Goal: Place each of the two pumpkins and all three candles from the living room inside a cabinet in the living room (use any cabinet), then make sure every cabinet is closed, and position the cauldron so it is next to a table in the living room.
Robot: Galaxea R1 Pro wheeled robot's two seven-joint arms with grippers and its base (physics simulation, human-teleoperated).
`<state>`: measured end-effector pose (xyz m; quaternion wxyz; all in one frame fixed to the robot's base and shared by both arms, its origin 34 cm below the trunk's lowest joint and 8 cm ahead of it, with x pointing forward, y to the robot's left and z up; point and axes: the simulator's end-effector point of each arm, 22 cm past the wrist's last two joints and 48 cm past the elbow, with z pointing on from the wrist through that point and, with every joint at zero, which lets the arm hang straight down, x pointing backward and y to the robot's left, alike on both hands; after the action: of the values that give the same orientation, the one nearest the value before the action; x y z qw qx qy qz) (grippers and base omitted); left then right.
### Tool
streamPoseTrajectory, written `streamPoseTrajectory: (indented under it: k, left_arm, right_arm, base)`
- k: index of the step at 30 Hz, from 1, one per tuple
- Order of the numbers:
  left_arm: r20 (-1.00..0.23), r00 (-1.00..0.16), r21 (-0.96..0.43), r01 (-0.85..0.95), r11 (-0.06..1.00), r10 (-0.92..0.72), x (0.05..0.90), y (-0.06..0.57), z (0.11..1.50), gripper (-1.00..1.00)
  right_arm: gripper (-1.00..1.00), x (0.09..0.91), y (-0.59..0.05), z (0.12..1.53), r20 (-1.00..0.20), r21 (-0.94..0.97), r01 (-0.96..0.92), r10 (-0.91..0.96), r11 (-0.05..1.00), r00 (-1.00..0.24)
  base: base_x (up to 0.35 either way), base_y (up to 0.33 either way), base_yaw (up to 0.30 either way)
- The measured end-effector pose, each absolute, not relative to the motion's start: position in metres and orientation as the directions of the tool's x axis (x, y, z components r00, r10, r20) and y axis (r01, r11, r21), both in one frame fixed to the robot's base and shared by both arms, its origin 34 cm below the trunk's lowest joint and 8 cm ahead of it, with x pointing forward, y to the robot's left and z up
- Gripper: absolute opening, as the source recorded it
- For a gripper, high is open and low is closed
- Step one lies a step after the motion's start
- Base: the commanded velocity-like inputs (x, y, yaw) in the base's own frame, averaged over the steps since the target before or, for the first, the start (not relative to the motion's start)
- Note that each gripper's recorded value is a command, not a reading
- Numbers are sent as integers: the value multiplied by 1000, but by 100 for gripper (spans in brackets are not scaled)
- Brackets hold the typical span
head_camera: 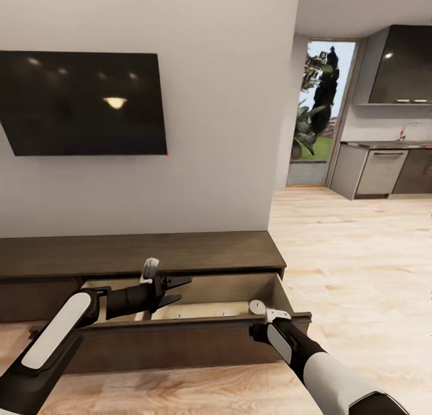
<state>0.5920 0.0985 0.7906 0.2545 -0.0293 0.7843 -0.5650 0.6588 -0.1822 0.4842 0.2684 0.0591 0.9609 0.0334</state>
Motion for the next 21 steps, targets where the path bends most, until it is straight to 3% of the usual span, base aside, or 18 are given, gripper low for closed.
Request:
streamPoseTrajectory:
  k: [9,13,21]
  left_arm:
    - [-365,-869,-902,241,359,-333,592,98,790,100]
    - [-366,-869,-901,242,360,-332,592,98,790,100]
    - [-368,-868,-899,242,364,-333,592,98,790,100]
  right_arm:
    - [100,659,-182,484,-512,96,96,132,991,-849]
    - [100,659,-182,484,-512,96,96,132,991,-849]
    - [100,659,-182,484,-512,96,96,132,991,-849]
  base:
    - [-232,-156,0]
    - [-56,-197,0]
    - [-6,-26,0]
